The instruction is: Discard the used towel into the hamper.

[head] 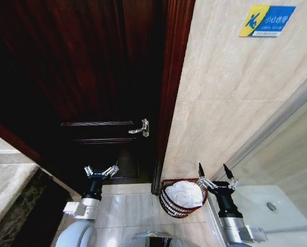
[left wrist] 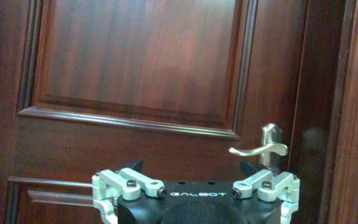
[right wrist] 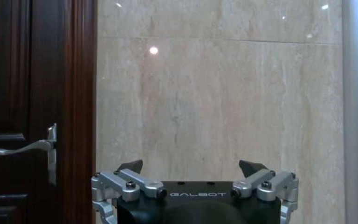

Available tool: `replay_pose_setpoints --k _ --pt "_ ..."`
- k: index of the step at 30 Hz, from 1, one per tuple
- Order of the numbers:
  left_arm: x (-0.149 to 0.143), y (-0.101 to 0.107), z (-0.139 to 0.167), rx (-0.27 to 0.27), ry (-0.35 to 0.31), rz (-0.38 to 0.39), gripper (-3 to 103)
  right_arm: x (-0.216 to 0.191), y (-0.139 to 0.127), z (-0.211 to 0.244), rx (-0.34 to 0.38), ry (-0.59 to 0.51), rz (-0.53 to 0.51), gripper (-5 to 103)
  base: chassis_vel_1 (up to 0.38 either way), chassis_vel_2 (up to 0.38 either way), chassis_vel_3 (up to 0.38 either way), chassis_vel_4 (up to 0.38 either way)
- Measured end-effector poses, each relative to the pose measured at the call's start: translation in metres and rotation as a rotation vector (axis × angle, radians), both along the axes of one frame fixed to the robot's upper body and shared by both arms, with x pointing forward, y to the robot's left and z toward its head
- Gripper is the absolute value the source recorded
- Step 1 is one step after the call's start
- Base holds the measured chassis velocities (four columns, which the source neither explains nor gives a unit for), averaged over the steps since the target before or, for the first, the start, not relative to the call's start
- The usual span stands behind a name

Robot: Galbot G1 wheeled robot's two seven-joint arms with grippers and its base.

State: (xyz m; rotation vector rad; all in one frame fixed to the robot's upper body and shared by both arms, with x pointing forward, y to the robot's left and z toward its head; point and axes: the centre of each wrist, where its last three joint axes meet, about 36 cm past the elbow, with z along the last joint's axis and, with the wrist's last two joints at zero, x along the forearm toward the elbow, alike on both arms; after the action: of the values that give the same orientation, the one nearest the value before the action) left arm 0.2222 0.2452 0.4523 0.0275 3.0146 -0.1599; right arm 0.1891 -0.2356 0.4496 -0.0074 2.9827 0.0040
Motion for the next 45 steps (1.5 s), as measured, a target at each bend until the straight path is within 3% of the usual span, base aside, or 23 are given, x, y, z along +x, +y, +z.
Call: replay_pose_setpoints --k 25,45 --pt "0.0000 0.0002 0.0000 0.001 0.000 0.000 100 0.0000 0.0001 0.0000 0.001 0.000 0.000 100 0.186 0.178 -0.177 -0.190" --pt "0.0000 0.0000 0.0000 0.000 0.000 0.000 100 0.0000 0.0000 0.0000 0.000 0.000 0.000 100 0.028 0.021 0.050 0.051"
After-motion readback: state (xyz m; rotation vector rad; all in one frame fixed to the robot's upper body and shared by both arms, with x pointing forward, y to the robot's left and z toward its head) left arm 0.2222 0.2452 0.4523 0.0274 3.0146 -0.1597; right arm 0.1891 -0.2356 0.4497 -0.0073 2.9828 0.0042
